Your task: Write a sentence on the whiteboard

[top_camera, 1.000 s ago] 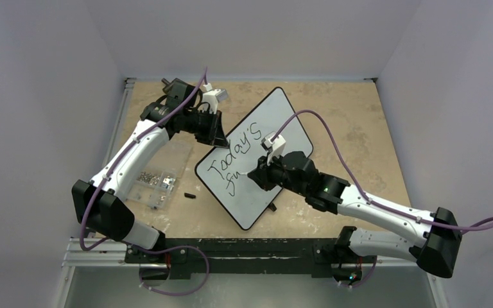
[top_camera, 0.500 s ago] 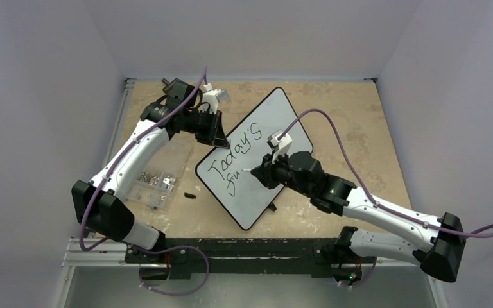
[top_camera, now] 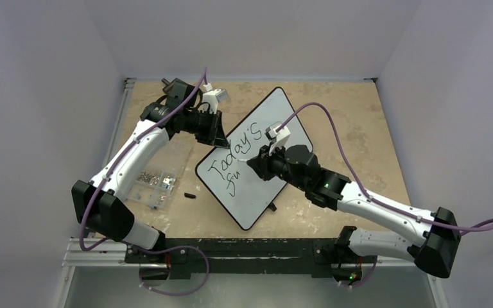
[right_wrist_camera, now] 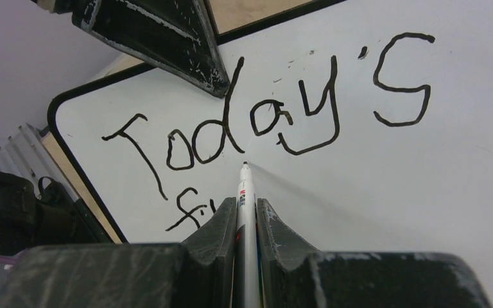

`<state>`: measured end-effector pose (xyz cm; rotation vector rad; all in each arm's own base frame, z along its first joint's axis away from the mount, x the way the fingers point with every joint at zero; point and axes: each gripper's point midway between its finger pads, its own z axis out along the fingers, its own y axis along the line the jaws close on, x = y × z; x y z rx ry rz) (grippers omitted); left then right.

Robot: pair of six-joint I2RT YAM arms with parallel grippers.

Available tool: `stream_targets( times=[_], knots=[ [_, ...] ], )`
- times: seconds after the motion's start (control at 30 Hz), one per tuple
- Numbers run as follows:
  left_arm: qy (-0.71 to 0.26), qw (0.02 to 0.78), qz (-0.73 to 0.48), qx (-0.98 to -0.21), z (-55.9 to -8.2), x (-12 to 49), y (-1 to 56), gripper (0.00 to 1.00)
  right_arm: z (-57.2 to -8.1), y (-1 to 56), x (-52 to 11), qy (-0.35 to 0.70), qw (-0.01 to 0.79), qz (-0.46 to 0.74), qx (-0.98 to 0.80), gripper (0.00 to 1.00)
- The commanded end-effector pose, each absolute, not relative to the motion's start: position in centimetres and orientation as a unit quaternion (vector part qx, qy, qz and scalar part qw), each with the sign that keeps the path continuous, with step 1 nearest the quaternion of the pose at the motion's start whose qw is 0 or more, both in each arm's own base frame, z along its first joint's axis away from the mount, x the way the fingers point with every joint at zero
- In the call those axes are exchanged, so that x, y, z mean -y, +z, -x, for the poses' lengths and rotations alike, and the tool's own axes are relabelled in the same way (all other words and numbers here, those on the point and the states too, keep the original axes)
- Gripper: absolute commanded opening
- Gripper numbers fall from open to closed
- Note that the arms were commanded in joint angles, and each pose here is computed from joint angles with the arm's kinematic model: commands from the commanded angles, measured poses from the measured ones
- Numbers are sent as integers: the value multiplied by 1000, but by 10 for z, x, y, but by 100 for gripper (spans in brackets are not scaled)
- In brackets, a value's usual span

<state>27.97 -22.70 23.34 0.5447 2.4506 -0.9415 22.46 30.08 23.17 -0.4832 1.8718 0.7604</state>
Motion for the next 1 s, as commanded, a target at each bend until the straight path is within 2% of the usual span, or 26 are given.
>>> stream_targets(
  times=[0.0, 0.67, 0.97],
  knots=[
    [-298, 280, -193, -892, -297, 213, 240, 0, -237, 272, -309, 339, 546, 182, -744, 0],
    [-299, 279, -193, -892, -296, 213, 240, 0, -210, 209, -283, 335, 489, 176, -786, 0],
    [-300, 279, -192, -892, -296, 213, 240, 0, -215, 211, -278, 322, 500, 167, -787, 0]
  ],
)
